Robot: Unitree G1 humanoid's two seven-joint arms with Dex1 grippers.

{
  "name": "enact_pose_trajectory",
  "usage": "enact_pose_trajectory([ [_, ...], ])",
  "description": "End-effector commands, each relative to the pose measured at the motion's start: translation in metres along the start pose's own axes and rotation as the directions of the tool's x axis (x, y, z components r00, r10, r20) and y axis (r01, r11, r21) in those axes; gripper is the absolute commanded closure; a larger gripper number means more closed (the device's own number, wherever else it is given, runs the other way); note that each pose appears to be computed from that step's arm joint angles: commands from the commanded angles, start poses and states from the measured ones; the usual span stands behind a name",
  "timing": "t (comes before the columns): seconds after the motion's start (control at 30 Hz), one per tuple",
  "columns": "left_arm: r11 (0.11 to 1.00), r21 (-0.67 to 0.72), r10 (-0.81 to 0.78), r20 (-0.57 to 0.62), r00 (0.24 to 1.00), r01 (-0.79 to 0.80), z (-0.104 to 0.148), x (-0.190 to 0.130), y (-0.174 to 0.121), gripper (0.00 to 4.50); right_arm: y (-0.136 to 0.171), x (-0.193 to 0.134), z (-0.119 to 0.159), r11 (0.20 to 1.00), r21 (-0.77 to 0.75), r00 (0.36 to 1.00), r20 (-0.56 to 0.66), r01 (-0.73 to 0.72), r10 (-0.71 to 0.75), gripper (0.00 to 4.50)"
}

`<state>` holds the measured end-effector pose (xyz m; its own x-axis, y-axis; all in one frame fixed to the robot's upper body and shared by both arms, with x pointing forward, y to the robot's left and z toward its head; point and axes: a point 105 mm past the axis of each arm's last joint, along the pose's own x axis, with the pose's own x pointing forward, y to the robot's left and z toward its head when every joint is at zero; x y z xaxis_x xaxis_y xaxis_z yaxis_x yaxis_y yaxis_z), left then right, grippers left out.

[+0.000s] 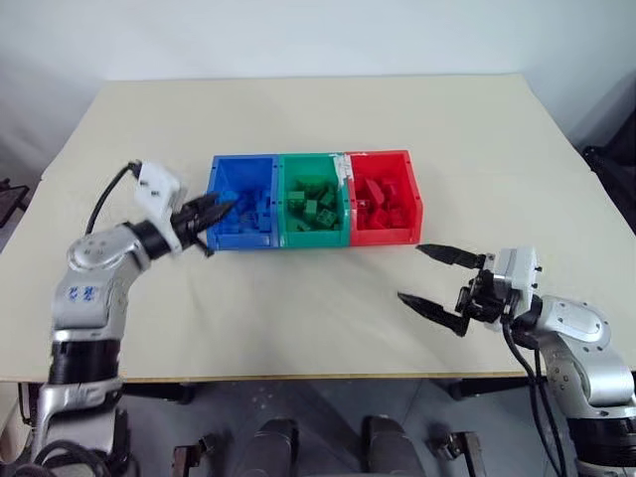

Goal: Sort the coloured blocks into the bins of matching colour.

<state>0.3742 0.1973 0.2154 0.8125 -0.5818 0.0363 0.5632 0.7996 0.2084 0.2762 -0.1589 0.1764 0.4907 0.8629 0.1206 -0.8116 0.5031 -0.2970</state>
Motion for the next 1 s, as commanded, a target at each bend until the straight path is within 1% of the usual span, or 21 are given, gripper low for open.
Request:
enact_pose_trajectory([
  [0.03, 0.997, -0.036, 0.061, 0.006, 0.998, -0.061, -0.003, 0.017, 0.008, 4.02, -0.009, 0.006, 0.014, 0.997, -0.04, 0.996, 0.06, 0.072, -0.07, 0.0],
  [0.1, 0.998, -0.041, 0.04, 0.005, 0.999, -0.04, -0.006, 0.025, 0.003, 4.02, -0.008, 0.01, 0.016, 0.996, -0.042, 0.995, 0.07, 0.075, -0.072, 0.0],
  [0.17, 0.999, -0.036, 0.024, -0.004, 1.0, -0.024, -0.009, 0.027, 0.0, 3.27, -0.007, 0.011, 0.016, 0.997, -0.042, 0.995, 0.073, 0.069, -0.066, 0.0],
  [0.27, 0.999, -0.027, 0.023, -0.02, 1.0, -0.023, -0.012, 0.022, 0.003, 2.3, -0.005, 0.012, 0.016, 0.997, -0.044, 0.996, 0.07, 0.057, -0.054, 0.0],
  [0.37, 0.999, 0.003, 0.034, 0.007, 0.999, -0.034, -0.008, 0.005, 0.011, 1.36, -0.003, 0.012, 0.013, 0.998, -0.049, 0.998, 0.055, 0.028, -0.025, 0.0],
  [0.5, 0.998, 0.063, 0.018, 0.03, 0.999, -0.02, -0.009, -0.029, 0.016, 0.1, -0.002, 0.008, 0.009, 0.999, -0.044, 0.999, 0.035, -0.01, 0.011, 0.0],
  [0.57, 0.993, 0.116, 0.012, -0.011, 1.0, -0.01, -0.018, -0.056, 0.021, 0.1, -0.003, 0.005, 0.006, 0.998, -0.045, 0.999, 0.009, -0.04, 0.04, 0.0],
  [0.63, 0.978, 0.198, -0.047, -0.08, 0.996, 0.062, -0.033, -0.098, 0.018, 0.1, -0.001, -0.004, -0.003, 0.992, -0.067, 0.993, -0.058, -0.106, 0.102, 0.0],
  [0.7, 0.974, 0.2, -0.081, -0.109, 0.991, 0.102, -0.041, -0.124, 0.014, 0.1, 0.0, -0.012, -0.009, 0.986, -0.077, 0.986, -0.097, -0.145, 0.137, 0.0],
  [0.77, 0.977, 0.182, -0.088, -0.122, 0.989, 0.109, -0.046, -0.134, 0.01, 0.1, 0.001, -0.017, -0.013, 0.984, -0.074, 0.982, -0.11, -0.164, 0.155, 0.0],
  [0.87, 0.974, 0.194, -0.088, -0.148, 0.985, 0.116, -0.055, -0.145, 0.006, 0.1, 0.002, -0.023, -0.019, 0.981, -0.068, 0.977, -0.127, -0.182, 0.172, 0.0],
  [0.93, 0.971, 0.216, -0.074, -0.145, 0.987, 0.104, -0.057, -0.146, 0.004, 0.1, 0.0, -0.025, -0.021, 0.982, -0.063, 0.977, -0.129, -0.178, 0.169, 0.0],
  [1.0, 0.973, 0.203, -0.086, -0.137, 0.987, 0.113, -0.059, -0.14, -0.002, 0.1, -0.003, -0.025, -0.022, 0.983, -0.066, 0.978, -0.129, -0.172, 0.163, 0.0],
])
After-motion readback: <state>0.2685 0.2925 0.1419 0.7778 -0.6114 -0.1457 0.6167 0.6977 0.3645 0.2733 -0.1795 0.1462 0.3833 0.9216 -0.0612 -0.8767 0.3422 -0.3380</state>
